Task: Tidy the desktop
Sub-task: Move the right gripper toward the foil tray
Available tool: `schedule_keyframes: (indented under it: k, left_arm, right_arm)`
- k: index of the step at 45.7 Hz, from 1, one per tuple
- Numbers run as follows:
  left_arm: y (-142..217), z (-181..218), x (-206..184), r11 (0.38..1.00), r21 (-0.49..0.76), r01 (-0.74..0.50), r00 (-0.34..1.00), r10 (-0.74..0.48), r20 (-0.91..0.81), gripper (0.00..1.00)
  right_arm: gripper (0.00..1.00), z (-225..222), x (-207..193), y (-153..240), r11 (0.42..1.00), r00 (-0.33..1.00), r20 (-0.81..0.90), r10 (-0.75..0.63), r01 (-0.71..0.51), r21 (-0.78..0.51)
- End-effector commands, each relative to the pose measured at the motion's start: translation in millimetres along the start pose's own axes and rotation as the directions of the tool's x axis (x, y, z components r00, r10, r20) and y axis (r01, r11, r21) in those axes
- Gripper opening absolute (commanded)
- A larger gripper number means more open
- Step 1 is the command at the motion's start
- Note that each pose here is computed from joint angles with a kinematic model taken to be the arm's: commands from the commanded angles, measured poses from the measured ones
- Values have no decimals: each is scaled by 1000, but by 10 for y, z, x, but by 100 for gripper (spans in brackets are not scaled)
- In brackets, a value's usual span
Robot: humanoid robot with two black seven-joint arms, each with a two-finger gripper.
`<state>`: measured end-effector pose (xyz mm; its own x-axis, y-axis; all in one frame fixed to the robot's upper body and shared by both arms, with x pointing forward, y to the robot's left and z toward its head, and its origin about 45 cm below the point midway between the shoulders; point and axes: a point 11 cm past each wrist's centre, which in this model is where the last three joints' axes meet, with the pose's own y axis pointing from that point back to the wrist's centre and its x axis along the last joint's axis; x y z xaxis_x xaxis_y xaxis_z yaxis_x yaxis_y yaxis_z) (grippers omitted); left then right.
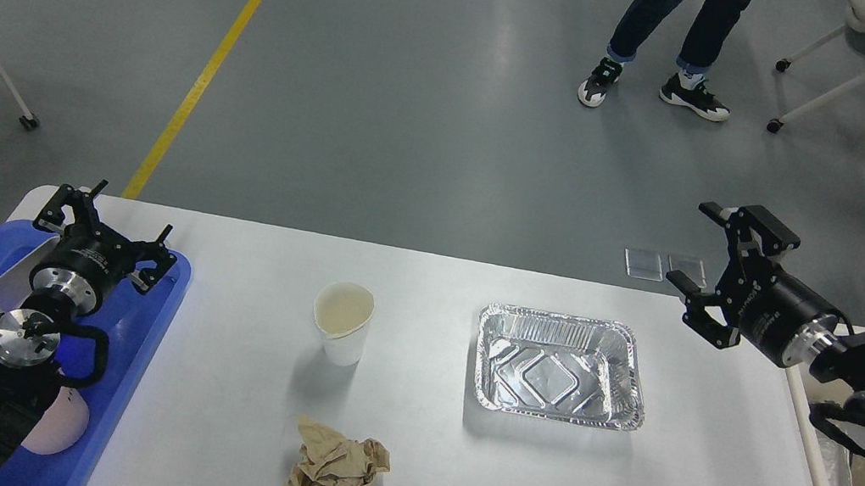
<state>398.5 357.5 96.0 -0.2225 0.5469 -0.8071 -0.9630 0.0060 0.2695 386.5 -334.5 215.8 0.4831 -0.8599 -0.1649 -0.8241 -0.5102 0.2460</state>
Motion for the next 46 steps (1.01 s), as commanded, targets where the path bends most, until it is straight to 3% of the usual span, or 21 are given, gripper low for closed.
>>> schedule_keyframes:
  k: [1,11,23,38,46]
  left_arm:
    - [4,14,10,1000,4,-1,1000,1,3,97]
    - [-10,37,3,1000,3,-3,1000,3,-5,97]
    - [3,64,33,1000,-2,-10,1000,10,0,97]
    - [19,23,77,1000,7,-21,1000,21,2,97]
    - [0,30,70,1000,6,-27,1000,27,5,97]
  right_arm:
    - [100,92,-43,306,984,975,-202,-94,61,-165]
    - [100,4,107,1050,930,889,-419,-187,23,-367]
    - [100,-447,196,1648,863,762,-590,-267,-84,-499]
    - [100,-1079,361,2266,772,611,-741,-279,-316,-551]
    - [100,-1245,386,2394,757,583,-767,-268,-365,-542]
